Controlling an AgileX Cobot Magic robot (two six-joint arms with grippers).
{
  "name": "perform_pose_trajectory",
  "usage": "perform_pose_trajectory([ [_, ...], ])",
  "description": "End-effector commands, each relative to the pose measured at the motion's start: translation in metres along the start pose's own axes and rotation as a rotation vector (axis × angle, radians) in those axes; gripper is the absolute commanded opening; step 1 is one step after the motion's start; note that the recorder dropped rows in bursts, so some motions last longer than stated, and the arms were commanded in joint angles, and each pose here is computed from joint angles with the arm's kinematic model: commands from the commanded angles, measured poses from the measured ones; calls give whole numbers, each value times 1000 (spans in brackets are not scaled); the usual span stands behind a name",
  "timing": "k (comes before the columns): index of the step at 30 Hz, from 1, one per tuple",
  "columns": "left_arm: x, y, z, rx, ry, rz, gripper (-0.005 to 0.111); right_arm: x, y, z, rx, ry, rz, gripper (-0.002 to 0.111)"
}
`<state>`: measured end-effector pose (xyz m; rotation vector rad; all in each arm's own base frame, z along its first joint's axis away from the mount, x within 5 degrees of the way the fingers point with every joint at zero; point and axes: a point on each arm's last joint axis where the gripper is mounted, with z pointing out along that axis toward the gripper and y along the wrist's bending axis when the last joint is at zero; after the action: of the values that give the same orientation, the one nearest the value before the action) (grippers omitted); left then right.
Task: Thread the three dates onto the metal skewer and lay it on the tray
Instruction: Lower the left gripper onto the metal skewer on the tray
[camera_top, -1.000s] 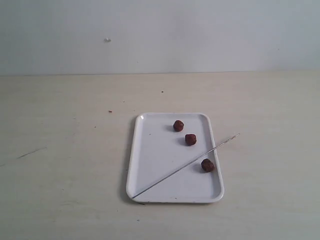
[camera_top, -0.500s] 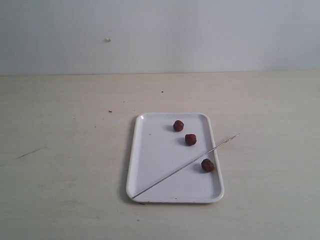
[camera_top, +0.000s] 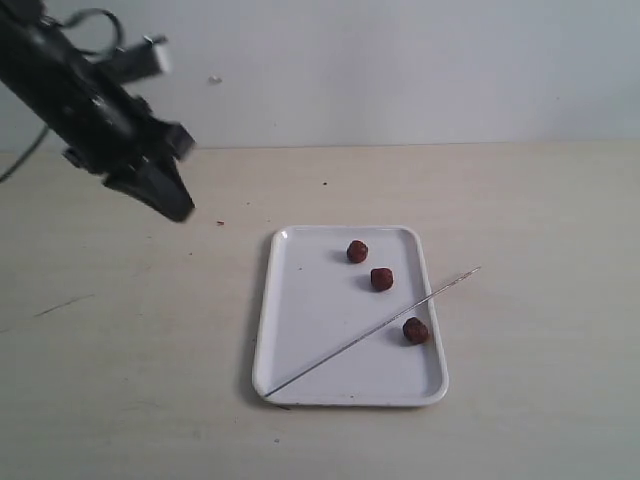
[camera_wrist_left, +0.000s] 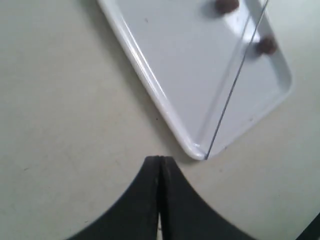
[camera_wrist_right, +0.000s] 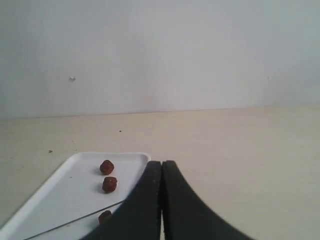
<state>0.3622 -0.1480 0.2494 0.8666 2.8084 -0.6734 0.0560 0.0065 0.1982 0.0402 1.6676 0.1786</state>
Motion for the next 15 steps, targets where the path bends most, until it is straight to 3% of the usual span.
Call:
perform_pose_trajectory([
  [1, -1, -54, 52, -109, 200, 234, 0, 1, -1, 0, 7, -8, 0, 0],
  [3, -1, -76, 68, -105, 229, 298, 0, 1, -1, 0, 7, -8, 0, 0],
  [7, -4, -113, 87, -86, 161, 390, 0, 1, -1, 0, 7, -8, 0, 0],
  [11, -9, -131, 95, -88, 86, 437, 2, 1, -1, 0, 7, -8, 0, 0],
  [15, -9, -137, 107, -71, 83, 446, 2, 1, -1, 0, 7, -8, -1, 0],
])
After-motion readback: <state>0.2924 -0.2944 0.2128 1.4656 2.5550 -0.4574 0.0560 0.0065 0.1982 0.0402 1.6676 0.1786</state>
